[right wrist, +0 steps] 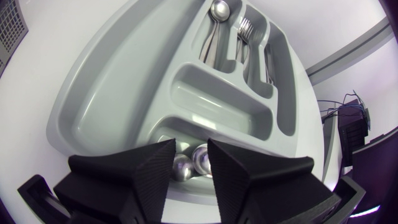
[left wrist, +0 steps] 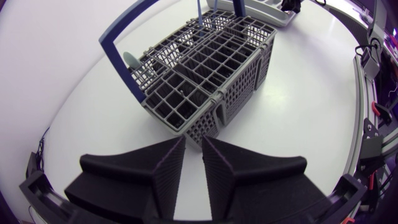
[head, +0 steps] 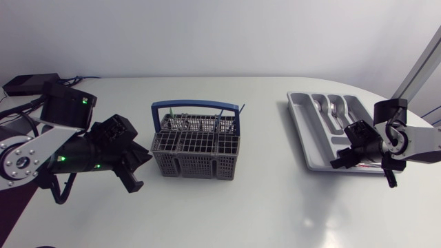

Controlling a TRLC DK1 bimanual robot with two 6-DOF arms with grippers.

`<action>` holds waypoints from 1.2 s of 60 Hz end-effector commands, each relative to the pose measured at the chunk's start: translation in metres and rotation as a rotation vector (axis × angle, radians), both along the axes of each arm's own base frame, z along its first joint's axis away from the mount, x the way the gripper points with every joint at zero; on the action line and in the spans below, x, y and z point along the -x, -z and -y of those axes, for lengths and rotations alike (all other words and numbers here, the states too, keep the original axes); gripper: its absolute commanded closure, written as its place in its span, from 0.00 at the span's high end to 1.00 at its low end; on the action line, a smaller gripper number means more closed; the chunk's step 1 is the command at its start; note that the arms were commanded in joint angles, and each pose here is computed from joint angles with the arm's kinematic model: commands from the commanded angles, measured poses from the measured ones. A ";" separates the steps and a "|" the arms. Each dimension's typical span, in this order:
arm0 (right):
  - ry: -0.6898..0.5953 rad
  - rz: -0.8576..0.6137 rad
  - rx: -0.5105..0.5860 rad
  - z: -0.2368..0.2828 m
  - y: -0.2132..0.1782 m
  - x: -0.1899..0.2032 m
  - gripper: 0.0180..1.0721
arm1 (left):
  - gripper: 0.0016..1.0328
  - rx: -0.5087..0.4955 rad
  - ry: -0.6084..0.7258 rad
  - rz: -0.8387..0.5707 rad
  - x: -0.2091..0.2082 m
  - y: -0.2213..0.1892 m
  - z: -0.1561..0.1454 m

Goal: Unload the cutlery basket into the drawer organizer.

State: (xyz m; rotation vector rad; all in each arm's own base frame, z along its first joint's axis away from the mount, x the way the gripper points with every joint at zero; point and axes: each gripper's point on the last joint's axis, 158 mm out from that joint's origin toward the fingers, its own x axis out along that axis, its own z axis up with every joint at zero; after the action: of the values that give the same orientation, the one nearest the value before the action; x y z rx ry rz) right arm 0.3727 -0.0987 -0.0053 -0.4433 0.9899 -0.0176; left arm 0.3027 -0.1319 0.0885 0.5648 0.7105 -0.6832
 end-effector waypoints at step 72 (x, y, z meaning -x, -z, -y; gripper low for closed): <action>-0.252 -0.003 -0.636 -0.275 -0.081 -0.077 0.07 | 0.21 -0.037 0.014 -0.053 -0.019 0.067 -0.005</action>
State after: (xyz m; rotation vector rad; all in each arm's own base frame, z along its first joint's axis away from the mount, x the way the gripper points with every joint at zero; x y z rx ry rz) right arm 0.4464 0.1640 0.0887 -0.0344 0.8276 0.4970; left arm 0.3241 -0.1258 0.0392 0.5737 0.7465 -0.6751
